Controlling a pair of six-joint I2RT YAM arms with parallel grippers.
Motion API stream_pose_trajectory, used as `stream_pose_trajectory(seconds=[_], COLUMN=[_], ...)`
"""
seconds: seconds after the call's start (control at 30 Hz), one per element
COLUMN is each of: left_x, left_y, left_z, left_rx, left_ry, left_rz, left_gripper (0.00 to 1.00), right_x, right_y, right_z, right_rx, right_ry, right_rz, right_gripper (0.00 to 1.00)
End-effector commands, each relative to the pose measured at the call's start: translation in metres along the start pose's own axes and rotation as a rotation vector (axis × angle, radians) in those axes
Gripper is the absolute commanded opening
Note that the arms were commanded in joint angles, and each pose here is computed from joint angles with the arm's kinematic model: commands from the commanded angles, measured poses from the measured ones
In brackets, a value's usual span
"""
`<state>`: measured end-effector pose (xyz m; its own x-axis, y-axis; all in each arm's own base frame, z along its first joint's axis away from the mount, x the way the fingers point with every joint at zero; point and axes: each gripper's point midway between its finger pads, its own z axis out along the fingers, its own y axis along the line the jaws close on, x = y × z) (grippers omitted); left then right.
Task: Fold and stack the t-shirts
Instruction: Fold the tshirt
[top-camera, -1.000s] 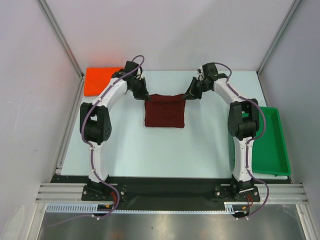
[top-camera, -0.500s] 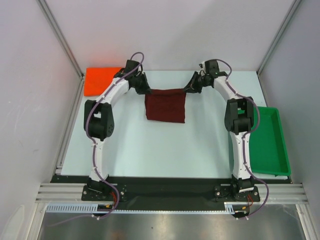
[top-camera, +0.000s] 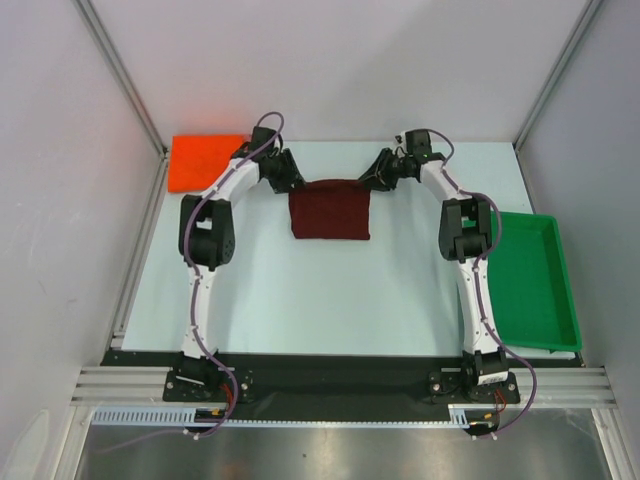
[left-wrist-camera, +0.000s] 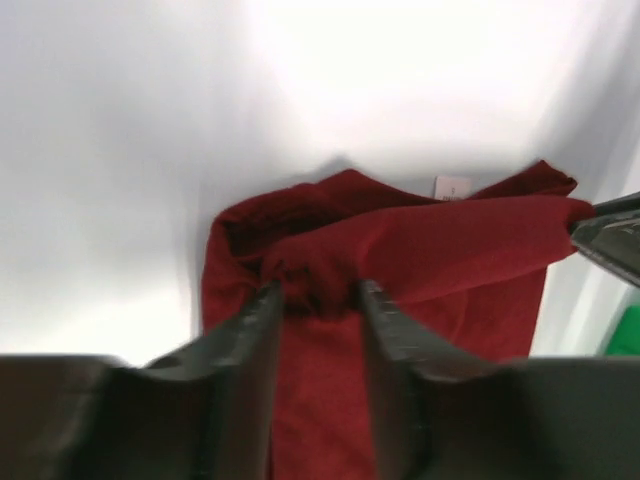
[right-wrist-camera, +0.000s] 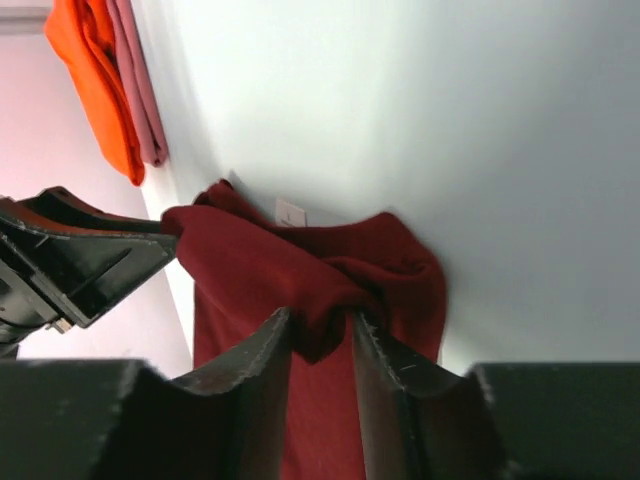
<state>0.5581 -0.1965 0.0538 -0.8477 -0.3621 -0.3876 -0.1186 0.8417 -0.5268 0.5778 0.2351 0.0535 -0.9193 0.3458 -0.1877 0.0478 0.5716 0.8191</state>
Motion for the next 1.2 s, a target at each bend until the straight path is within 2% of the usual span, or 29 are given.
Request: stream_pose_trajectory(seconds=[0.0,0.03,0.07,0.13,0.2,0.3,0.4,0.43,0.53,0.57,0.6,0.63,0.77,0.87,0.9,1.03,1.17], left_x=[-0.036,-0.041,-0.045,-0.052,-0.048,-0.044,-0.006,0.002,0.038,0.051,0.065,0.07,0.1,0.124,0.135,0.162,0.176], left_y=[-0.016,-0.02,-0.022,-0.029,-0.03,-0.047,-0.06,-0.07,-0.083,-0.083,-0.078,-0.076,-0.048,-0.013,0.005,0.046,0.06], left_z=[-0.026,-0.042,-0.05,-0.078,-0.093,-0.123,-0.122,-0.12,-0.109,-0.101,-0.093,-0.088,-0.063,-0.049,-0.047,-0.043,-0.049], left_rx=[0.024,0.019,0.012,-0.007,-0.023,0.008,0.107,0.146,0.251,0.273,0.273,0.278,0.235,0.141,0.1,0.004,-0.031], left_ry=[-0.135,-0.166,-0.183,-0.217,-0.226,-0.261,-0.181,-0.167,-0.072,-0.024,0.02,0.031,0.115,0.152,0.172,0.2,0.227], left_rz=[0.023,0.036,0.047,0.075,0.096,0.13,0.117,0.121,0.096,0.085,0.061,0.056,0.021,0.003,-0.017,-0.031,0.002], left_gripper=[0.54,0.68,0.73,0.76,0.76,0.71,0.57,0.46,0.33,0.3,0.28,0.23,0.16,0.11,0.1,0.08,0.05], right_x=[-0.037,-0.04,-0.04,-0.049,-0.052,-0.04,-0.009,0.014,0.042,0.06,0.069,0.074,0.114,0.124,0.137,0.155,0.16], right_y=[0.048,0.052,0.053,0.062,0.053,0.052,0.058,0.051,0.074,0.077,0.081,0.086,0.055,0.03,0.005,-0.043,-0.047], right_z=[-0.03,-0.037,-0.044,-0.068,-0.086,-0.107,-0.112,-0.099,-0.093,-0.085,-0.079,-0.074,-0.053,-0.05,-0.053,-0.056,-0.062], right_rx=[-0.108,-0.105,-0.091,-0.07,-0.004,0.083,0.129,0.152,0.102,0.077,0.063,0.04,0.063,0.058,0.084,0.13,0.137], right_ry=[-0.093,-0.103,-0.106,-0.142,-0.153,-0.139,-0.069,-0.012,0.013,0.039,0.054,0.057,0.154,0.162,0.179,0.185,0.196], right_rz=[-0.086,-0.099,-0.108,-0.121,-0.098,-0.103,-0.129,-0.118,-0.146,-0.153,-0.144,-0.159,-0.102,-0.049,0.003,0.058,0.055], right_gripper=[0.4,0.47,0.57,0.61,0.64,0.68,0.66,0.65,0.49,0.38,0.32,0.2,0.0,0.0,0.0,0.0,0.0])
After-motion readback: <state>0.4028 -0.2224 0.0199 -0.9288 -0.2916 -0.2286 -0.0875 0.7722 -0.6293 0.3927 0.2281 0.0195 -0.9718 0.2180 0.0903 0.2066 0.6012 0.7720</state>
